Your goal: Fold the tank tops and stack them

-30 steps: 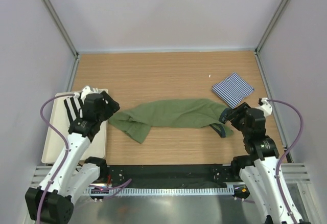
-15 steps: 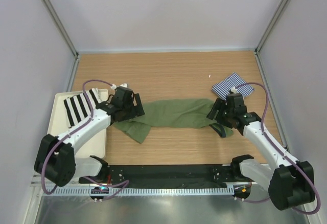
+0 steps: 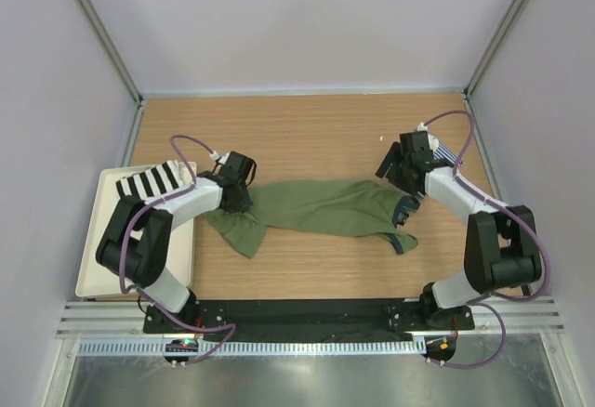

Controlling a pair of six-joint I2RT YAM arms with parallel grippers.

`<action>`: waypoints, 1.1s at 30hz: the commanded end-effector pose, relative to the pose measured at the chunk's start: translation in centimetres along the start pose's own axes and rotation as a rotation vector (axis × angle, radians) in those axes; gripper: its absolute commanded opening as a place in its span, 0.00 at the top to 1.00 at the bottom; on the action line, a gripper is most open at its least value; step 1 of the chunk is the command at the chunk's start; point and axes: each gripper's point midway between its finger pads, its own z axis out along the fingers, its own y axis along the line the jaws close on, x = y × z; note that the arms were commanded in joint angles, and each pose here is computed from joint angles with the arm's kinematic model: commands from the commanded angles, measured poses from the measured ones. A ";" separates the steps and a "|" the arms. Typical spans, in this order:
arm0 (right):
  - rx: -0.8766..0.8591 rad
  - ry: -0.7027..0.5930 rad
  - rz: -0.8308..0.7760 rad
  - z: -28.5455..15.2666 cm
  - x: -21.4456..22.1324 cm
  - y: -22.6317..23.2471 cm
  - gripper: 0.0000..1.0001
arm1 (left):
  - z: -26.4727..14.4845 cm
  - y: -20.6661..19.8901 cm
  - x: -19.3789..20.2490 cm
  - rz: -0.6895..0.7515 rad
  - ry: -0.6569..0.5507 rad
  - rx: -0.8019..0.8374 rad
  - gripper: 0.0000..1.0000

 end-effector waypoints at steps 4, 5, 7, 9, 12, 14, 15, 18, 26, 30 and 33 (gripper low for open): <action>-0.085 -0.057 0.082 3.6 -5.3 3.3 0.31 | -0.8 3.5 -3.8 -0.183 -0.154 -0.009 1.00; -0.058 -0.022 0.084 5.3 -4.6 3.0 0.32 | -0.6 4.2 -3.1 -0.209 -0.143 -0.003 1.00; -0.033 -0.024 0.122 6.3 -5.6 2.6 0.32 | -1.1 4.8 -3.7 -0.243 -0.167 0.026 1.00; 0.022 -0.008 0.166 8.0 -5.9 0.6 0.33 | -1.2 4.8 -3.4 -0.234 -0.163 0.033 1.00; 0.111 -0.048 0.253 8.6 -7.4 -3.2 0.34 | -1.1 4.3 -3.2 -0.206 -0.142 0.061 1.00; 0.155 -0.082 0.280 8.2 -8.1 -4.8 0.34 | -1.3 3.4 -3.3 -0.193 -0.127 0.104 1.00; 0.182 -0.121 0.288 7.5 -9.2 -5.8 0.33 | -1.4 3.2 -3.1 -0.187 -0.118 0.116 1.00; 0.164 -0.128 0.294 6.4 -10.2 -6.2 0.32 | -2.6 2.3 -3.7 -0.189 -0.135 0.173 1.00; -0.030 -0.086 -0.038 0.6 -5.4 2.6 0.29 | -3.9 1.8 -4.0 -0.148 -0.177 0.215 1.00; -0.123 0.022 -0.222 -2.1 0.7 4.3 0.36 | -4.3 1.5 -4.2 -0.095 -0.222 0.218 0.99; -0.212 0.070 -0.321 -4.1 4.3 5.4 0.39 | -4.8 2.0 -4.6 -0.074 -0.266 0.204 0.98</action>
